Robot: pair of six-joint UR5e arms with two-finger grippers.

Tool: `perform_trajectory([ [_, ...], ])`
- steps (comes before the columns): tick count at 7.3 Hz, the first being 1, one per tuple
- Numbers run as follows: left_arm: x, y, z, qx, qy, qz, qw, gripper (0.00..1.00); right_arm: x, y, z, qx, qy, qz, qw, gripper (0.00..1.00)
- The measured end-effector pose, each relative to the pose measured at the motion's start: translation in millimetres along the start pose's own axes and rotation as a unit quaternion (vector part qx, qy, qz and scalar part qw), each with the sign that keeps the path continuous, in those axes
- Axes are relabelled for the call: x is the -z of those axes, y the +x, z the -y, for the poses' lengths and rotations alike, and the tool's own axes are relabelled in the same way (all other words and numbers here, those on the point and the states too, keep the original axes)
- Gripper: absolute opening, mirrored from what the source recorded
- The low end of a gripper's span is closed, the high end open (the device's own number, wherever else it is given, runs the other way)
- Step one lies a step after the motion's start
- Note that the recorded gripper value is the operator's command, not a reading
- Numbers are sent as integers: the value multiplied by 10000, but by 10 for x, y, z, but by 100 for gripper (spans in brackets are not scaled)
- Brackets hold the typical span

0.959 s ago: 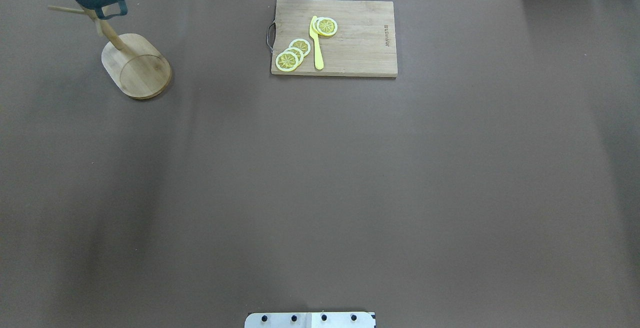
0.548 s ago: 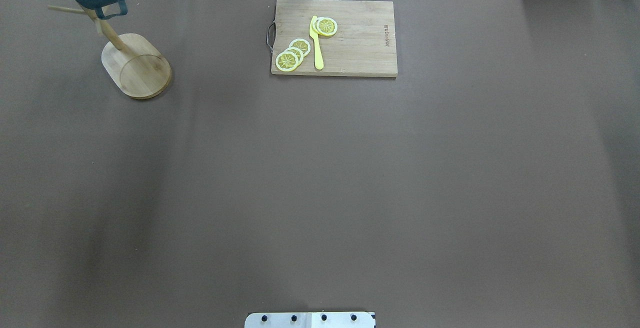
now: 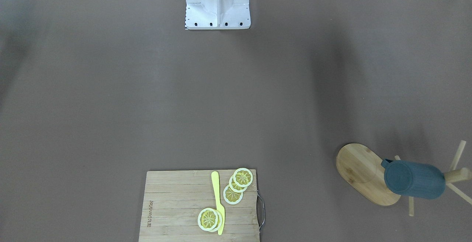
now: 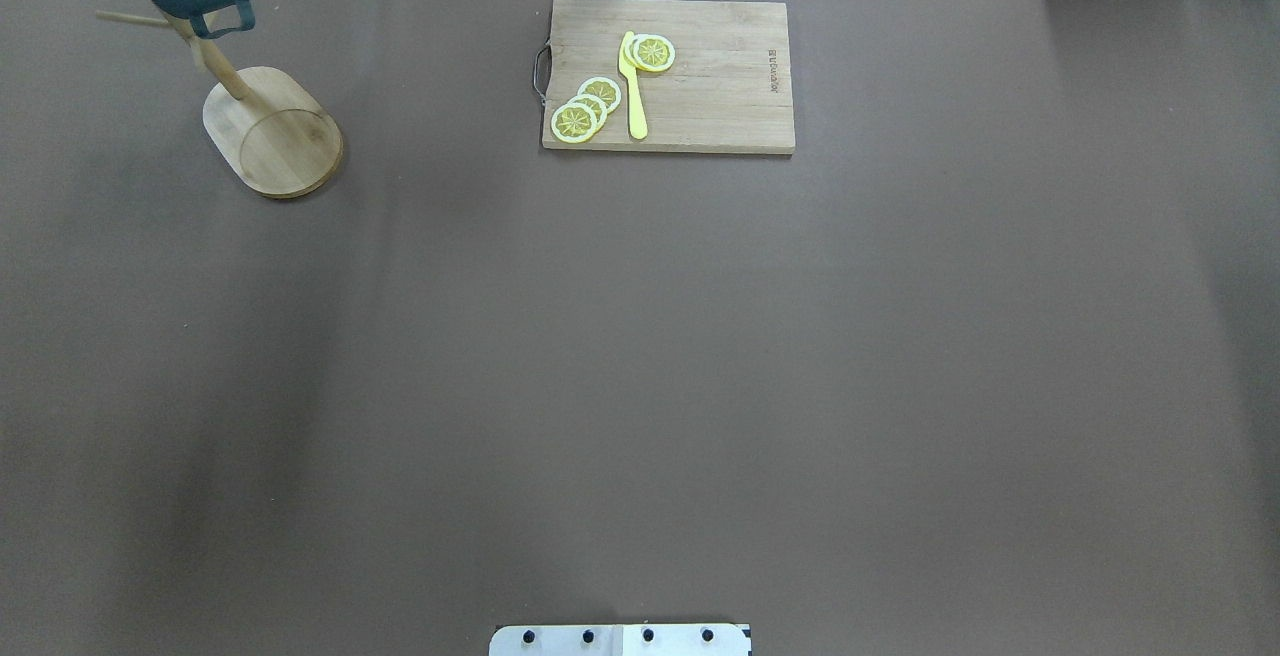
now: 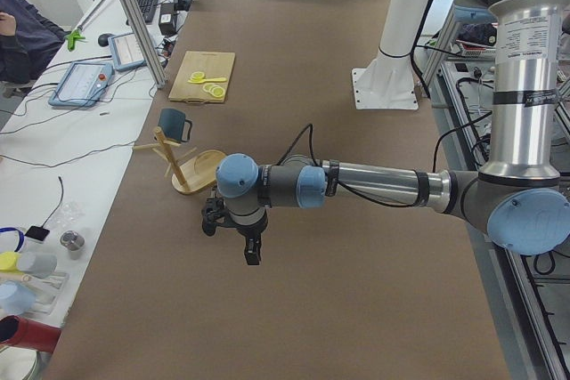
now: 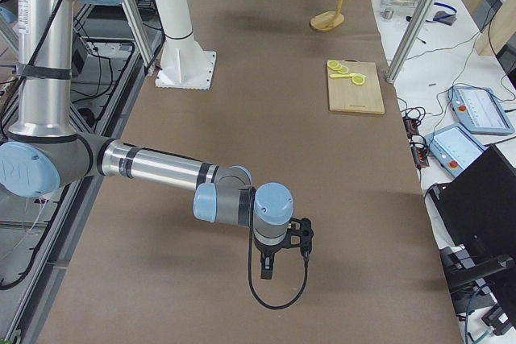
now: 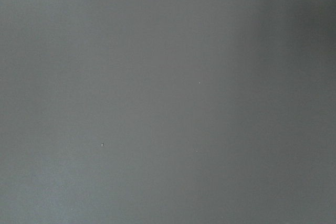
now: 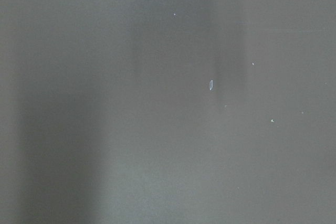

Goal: Hang cup on storage rack

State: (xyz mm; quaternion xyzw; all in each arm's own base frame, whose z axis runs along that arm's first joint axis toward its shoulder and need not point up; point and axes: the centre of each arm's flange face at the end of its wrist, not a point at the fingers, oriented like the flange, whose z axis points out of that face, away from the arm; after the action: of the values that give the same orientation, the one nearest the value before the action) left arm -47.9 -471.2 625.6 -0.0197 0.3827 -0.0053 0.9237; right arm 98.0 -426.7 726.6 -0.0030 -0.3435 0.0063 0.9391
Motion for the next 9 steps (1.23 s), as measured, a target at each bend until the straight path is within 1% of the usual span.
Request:
perform_trajectory([
  [9,62,60,-87,-52,57,-10,10000,100,-40,30,-69,5,-5,-6,10000,100],
])
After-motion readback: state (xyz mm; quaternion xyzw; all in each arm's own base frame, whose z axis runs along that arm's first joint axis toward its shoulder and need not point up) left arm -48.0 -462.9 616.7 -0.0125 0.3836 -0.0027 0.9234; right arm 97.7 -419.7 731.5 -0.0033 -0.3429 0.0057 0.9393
